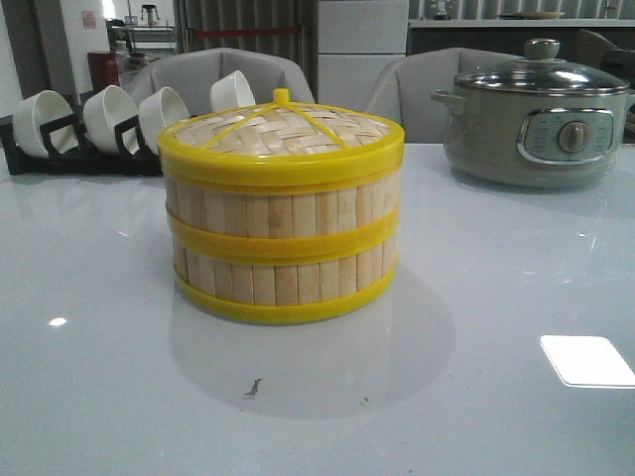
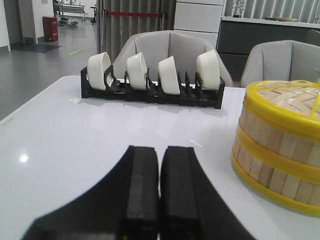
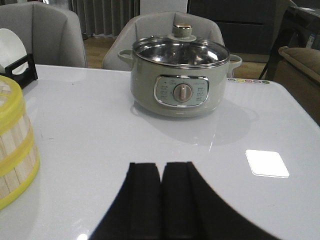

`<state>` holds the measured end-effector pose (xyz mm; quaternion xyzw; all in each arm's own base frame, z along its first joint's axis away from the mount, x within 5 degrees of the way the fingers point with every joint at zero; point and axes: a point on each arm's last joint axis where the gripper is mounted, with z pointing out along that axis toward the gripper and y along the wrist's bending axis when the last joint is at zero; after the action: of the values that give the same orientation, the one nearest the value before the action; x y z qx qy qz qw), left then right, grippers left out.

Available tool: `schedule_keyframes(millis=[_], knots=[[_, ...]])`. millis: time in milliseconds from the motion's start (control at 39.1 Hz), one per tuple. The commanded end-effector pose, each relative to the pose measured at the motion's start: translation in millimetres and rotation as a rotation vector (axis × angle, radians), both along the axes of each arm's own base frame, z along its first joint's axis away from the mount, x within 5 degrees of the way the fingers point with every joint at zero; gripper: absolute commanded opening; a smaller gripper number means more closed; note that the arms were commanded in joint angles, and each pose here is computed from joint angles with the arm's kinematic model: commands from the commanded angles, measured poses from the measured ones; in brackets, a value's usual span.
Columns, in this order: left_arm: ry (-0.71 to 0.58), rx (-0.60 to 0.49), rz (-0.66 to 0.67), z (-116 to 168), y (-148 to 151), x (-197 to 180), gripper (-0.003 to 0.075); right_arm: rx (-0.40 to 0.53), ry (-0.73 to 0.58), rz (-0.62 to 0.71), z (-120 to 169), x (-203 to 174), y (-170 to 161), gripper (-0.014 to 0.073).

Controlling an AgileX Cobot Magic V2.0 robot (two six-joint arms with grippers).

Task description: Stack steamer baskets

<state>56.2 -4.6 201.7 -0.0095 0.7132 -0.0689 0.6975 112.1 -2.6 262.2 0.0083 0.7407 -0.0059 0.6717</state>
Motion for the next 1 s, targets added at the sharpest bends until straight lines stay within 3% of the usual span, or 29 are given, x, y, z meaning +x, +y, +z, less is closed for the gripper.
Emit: schedule_keyframes(millis=[0,154,307,973], knots=[[-0.095,-0.012,-0.003,8,0,-1,0.0091,-0.022,-0.105,0.009,17,1,1,0.0067],[-0.118,0.002,-0.004,10,0,-2,0.0091,-0.022,-0.105,0.009,17,1,1,0.0067],[-0.155,0.086,-0.003,12,-1,-2,0.0091,-0.022,-0.105,0.009,17,1,1,0.0067],[-0.225,0.121,-0.011,18,-2,-3,0.0091,-0.022,-0.105,0.009,17,1,1,0.0067]])
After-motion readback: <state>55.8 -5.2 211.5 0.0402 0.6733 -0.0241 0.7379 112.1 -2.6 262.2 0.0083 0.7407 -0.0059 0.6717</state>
